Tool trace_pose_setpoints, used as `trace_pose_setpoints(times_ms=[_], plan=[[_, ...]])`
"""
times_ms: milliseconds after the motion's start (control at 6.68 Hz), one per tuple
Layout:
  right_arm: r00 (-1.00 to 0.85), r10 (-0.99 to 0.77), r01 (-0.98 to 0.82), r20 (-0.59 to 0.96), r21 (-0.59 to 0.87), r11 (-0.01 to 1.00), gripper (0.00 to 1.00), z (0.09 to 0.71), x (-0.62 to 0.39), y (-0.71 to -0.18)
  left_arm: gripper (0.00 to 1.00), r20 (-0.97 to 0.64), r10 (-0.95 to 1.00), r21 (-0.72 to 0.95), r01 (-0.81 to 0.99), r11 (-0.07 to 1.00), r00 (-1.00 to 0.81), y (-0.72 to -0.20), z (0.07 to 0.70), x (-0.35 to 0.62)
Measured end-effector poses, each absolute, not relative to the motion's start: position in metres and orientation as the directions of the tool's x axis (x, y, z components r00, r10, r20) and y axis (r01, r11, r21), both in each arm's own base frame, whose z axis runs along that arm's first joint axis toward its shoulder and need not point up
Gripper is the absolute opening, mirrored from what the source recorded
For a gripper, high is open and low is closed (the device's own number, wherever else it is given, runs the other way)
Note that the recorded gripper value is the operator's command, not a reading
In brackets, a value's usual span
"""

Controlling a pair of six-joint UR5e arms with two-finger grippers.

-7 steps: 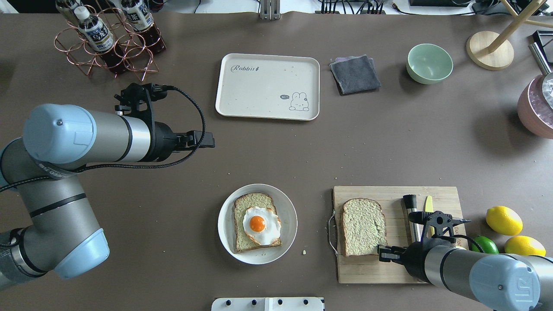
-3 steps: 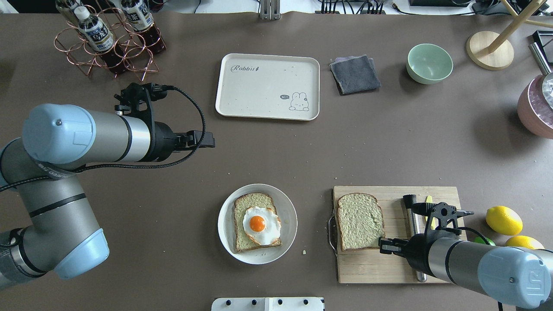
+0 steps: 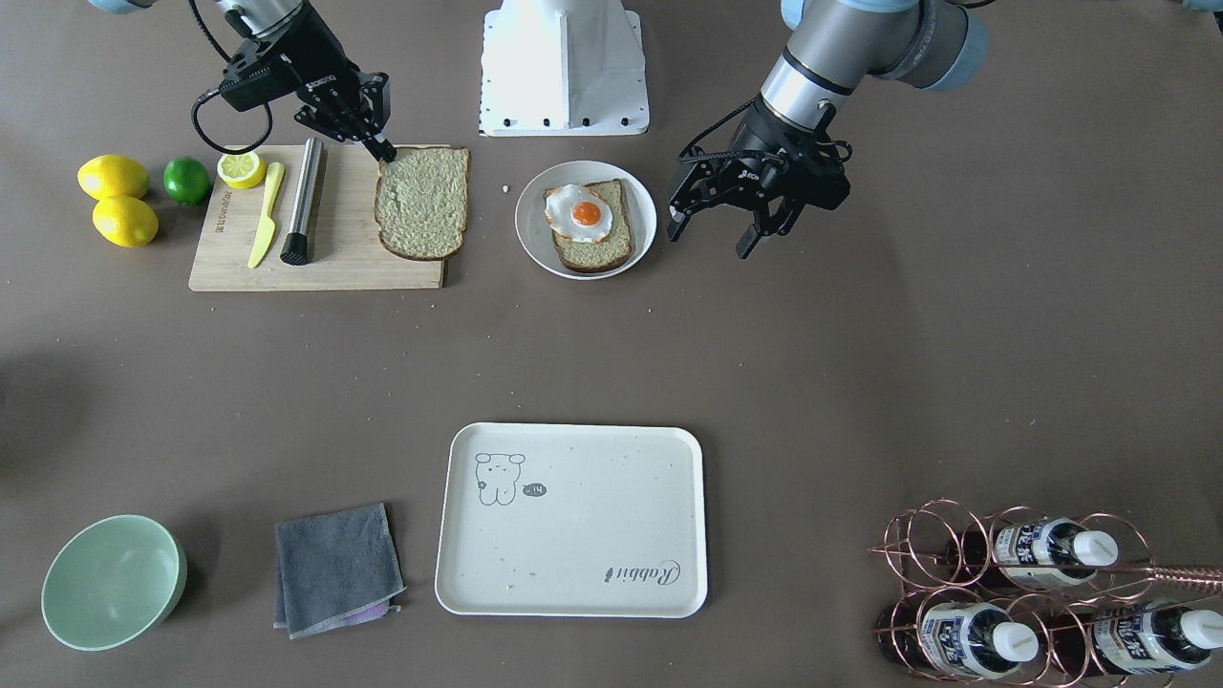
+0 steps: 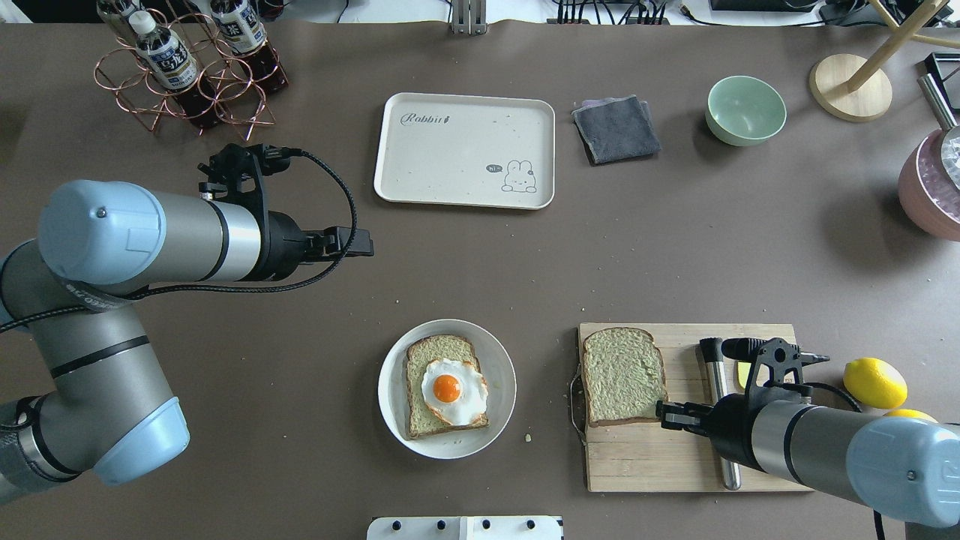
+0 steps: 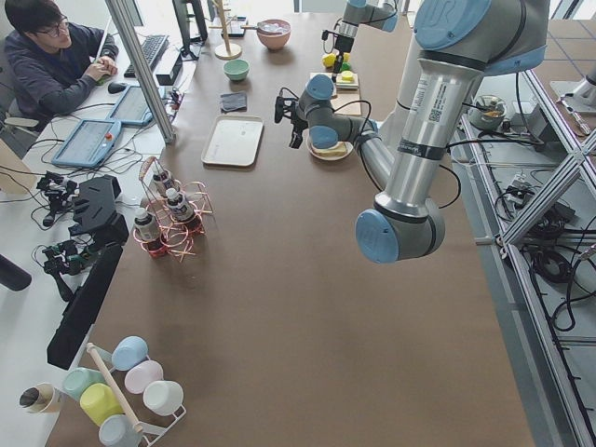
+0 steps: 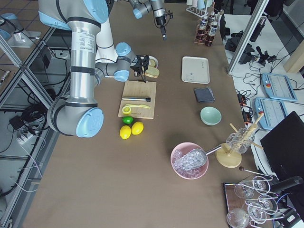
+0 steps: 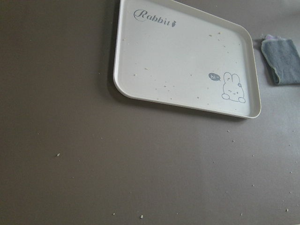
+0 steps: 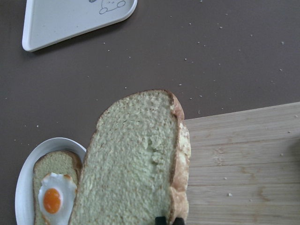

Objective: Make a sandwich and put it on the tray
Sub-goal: 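Lift the bread slice and carry it over the egg plate, then lower the bread slice onto the egg and open the right gripper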

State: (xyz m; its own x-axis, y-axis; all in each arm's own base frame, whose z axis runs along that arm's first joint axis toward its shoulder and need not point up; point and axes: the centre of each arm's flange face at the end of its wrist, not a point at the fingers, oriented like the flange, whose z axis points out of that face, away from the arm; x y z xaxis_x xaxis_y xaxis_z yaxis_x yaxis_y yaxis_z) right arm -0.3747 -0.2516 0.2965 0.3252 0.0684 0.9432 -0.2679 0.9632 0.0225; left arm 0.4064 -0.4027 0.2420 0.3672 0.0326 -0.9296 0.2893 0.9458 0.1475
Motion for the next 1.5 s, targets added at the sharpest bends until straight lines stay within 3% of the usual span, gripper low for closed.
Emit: trace_pose_setpoints(times_ms=[599,1347,1497], plan=[[0.382,-0.058,-0.235,0.922,0.157,0.959,0.00,0.202,-0.492,-0.227,0.99,-0.930,0.033,0.145,0.284,0.948,0.365,-0.403,0.242,0.408],[0.461,-0.146,-0.203,0.876,0.264,0.943,0.00,0.209,-0.563,-0.202,0.99,-0.930,0.033,0.146,0.286,0.947,0.366,-0.403,0.241,0.408],[0.466,-0.147,-0.202,0.873,0.267,0.942,0.34,0.211,-0.565,-0.200,0.99,-0.930,0.034,0.147,0.286,0.947,0.366,-0.403,0.241,0.409]])
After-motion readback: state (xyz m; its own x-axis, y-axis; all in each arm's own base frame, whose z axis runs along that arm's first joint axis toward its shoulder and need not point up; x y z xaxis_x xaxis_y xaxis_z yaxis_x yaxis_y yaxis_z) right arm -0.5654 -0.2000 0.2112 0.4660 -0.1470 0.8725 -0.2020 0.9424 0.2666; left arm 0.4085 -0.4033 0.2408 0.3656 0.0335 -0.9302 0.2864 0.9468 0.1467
